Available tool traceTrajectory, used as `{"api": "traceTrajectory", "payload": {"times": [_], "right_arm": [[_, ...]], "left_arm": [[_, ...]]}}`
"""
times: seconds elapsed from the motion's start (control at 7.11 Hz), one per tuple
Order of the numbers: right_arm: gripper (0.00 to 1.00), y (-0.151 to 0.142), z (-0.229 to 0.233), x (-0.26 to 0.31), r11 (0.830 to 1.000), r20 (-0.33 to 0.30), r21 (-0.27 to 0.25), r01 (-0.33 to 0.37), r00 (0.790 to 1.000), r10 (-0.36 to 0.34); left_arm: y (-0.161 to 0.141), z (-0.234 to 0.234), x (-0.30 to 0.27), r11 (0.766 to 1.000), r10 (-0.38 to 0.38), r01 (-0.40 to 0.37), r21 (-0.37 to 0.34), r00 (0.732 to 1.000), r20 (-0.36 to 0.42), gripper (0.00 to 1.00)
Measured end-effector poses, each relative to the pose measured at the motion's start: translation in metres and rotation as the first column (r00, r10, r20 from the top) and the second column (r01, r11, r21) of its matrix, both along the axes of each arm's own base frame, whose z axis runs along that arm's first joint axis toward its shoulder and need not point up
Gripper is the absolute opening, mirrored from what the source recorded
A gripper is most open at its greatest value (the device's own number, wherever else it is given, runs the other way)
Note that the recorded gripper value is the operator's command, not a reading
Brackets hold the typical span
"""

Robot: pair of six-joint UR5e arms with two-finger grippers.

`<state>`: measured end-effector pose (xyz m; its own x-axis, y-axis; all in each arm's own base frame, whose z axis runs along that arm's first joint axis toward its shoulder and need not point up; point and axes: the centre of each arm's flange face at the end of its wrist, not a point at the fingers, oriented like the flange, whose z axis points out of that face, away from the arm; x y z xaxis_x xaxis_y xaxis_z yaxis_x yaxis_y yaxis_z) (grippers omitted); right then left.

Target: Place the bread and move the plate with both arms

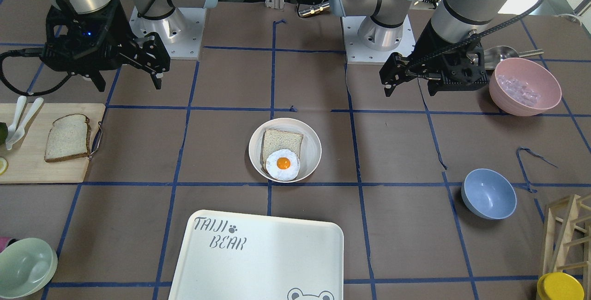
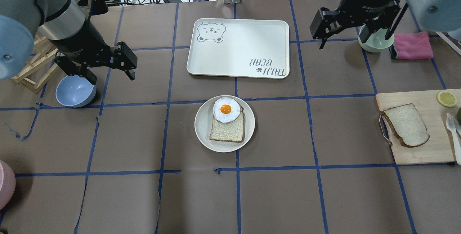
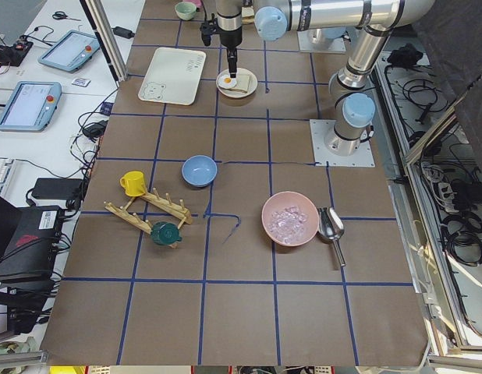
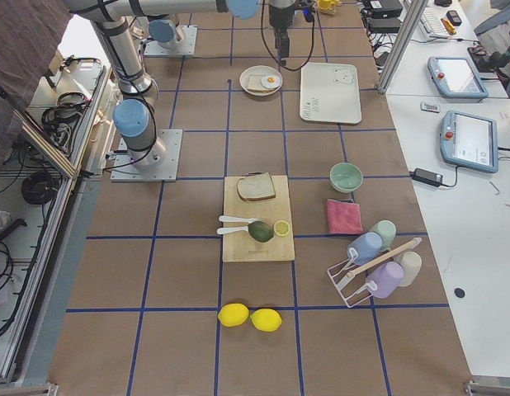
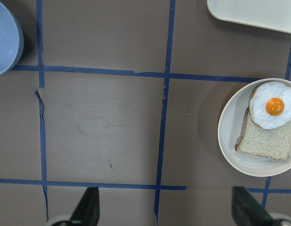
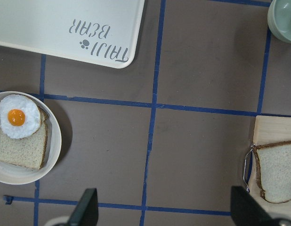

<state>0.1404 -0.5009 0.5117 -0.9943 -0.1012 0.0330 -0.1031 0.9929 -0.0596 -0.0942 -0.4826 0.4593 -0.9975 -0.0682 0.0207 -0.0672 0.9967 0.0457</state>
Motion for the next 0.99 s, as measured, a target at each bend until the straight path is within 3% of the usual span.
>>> {"api": "traceTrajectory", "payload": {"times": [0.42,0.7,0.99], "right_arm": [[1.0,-0.007,-0.003,-0.018,1.0,-0.003,0.001,0.006,1.0,-0.006],[1.0,-0.021,-0.04,-0.104,0.996,0.058,0.063,0.061,0.996,-0.064],[1.0,-0.014,-0.099,-0.207,0.993,0.14,0.099,0.057,0.988,-0.07]], "left_arm": [[0.0,0.0,0.001,1.0,-0.001,0.001,0.002,1.0,0.007,1.0],[0.001,-0.001,0.001,1.0,-0.001,0.001,0.004,1.0,0.007,1.0],[0.001,-0.001,0.001,1.0,-0.001,0.001,0.005,1.0,0.007,1.0]]}}
